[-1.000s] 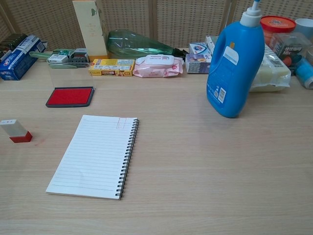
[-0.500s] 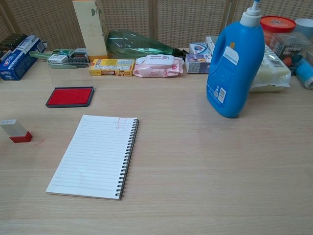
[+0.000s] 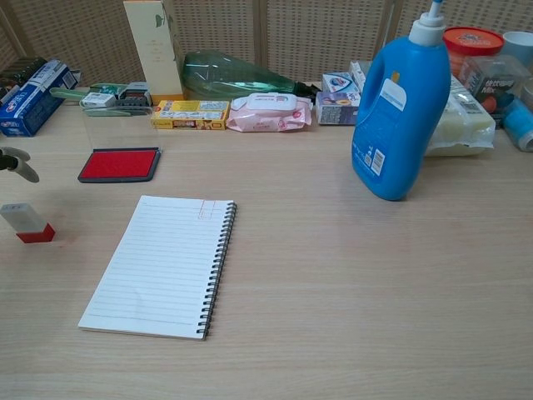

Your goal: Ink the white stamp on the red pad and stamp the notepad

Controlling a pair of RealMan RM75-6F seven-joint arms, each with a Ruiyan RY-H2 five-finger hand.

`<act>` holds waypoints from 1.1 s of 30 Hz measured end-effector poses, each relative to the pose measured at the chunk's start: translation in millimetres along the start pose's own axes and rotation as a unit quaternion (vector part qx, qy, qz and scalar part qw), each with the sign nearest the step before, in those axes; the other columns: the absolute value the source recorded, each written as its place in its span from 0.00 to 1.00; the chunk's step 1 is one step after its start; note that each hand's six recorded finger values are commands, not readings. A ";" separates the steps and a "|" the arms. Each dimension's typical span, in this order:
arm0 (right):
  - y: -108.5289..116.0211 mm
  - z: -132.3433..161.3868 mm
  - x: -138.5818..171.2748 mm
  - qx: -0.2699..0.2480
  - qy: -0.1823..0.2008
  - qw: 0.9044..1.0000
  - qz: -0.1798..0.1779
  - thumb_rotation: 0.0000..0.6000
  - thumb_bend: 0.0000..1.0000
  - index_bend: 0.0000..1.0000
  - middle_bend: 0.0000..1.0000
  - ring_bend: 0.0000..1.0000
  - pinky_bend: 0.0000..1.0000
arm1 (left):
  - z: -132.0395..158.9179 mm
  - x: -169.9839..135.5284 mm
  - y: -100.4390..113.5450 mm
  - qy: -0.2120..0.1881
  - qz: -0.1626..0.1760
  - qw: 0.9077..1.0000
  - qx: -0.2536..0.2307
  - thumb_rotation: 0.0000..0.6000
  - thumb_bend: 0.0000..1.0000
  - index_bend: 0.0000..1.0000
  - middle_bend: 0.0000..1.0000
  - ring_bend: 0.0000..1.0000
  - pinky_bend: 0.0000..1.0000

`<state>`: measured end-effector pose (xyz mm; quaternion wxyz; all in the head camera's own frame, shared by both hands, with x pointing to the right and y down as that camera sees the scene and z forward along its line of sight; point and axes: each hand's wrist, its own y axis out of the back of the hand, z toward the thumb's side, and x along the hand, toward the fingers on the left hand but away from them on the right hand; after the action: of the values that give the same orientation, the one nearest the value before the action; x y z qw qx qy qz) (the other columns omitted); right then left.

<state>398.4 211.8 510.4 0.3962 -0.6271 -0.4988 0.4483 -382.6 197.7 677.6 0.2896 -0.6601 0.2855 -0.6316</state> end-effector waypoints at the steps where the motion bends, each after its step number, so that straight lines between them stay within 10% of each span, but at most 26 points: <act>1: 0.2 -0.2 -0.1 -0.001 0.000 1.000 0.000 1.00 0.00 0.30 0.21 0.09 0.12 | 1.7 1.3 -0.5 0.001 -0.001 1.000 0.000 1.00 0.32 0.22 0.00 0.00 0.00; 33: 1.9 -2.9 -1.5 -0.007 -0.004 1.000 0.001 1.00 0.00 0.30 0.21 0.10 0.12 | 15.8 19.9 -8.1 0.026 -0.006 1.000 0.003 1.00 0.39 0.40 0.00 0.00 0.00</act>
<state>401.5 209.9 509.7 0.3894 -0.6289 -0.5026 0.4475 -366.0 188.7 696.3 0.2801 -0.6441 0.2877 -0.6510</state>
